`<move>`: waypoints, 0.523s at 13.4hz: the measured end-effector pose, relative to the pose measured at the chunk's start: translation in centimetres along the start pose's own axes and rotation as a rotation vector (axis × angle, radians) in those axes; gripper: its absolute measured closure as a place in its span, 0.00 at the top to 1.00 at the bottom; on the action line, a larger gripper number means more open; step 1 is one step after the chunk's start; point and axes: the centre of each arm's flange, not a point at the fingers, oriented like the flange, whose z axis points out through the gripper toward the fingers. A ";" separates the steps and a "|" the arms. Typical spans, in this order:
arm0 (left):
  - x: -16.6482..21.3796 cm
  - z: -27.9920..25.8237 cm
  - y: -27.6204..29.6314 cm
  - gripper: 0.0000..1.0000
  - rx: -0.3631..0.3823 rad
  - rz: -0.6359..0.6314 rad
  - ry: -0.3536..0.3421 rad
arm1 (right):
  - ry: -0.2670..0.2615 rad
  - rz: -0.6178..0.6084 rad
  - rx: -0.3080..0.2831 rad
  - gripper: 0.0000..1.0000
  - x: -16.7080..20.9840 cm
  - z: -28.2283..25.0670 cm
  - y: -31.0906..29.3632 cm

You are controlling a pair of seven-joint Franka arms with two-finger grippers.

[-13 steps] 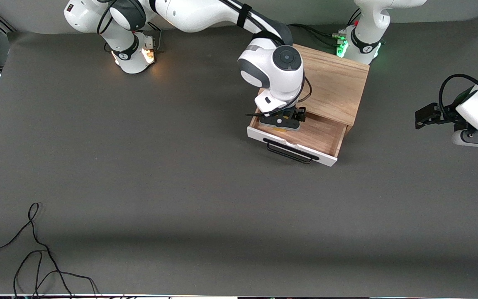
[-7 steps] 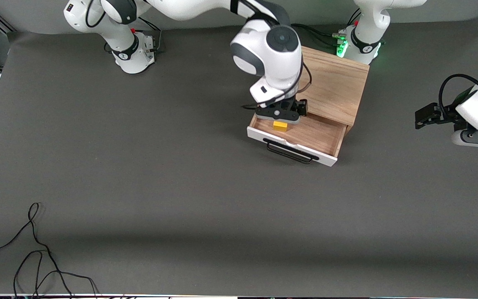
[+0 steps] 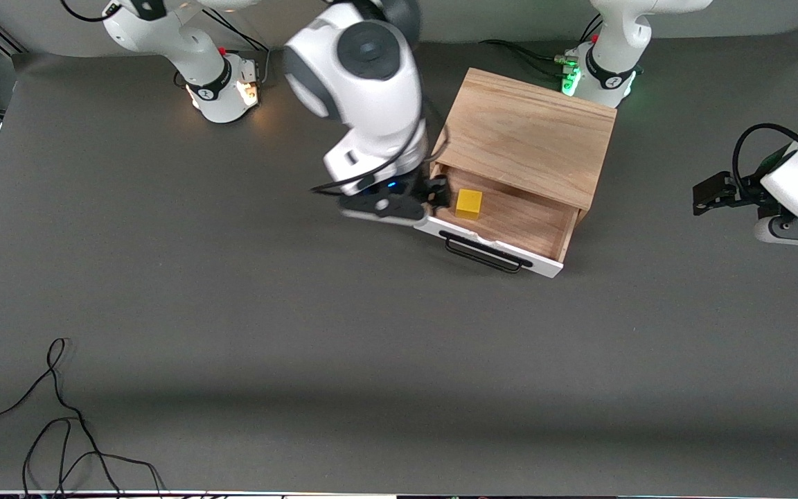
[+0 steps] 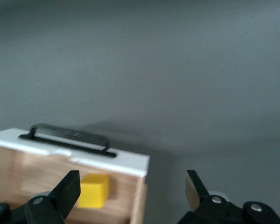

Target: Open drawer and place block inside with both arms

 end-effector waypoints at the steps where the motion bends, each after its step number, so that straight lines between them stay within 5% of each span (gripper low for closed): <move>1: 0.0 0.0 0.0 1.00 0.000 0.000 0.000 | -0.005 -0.013 -0.006 1.00 1.9 -0.8 2.4; 7: 0.0 0.0 0.0 1.00 0.000 0.001 0.000 | -0.042 -0.078 -0.027 1.00 10.0 -5.1 17.2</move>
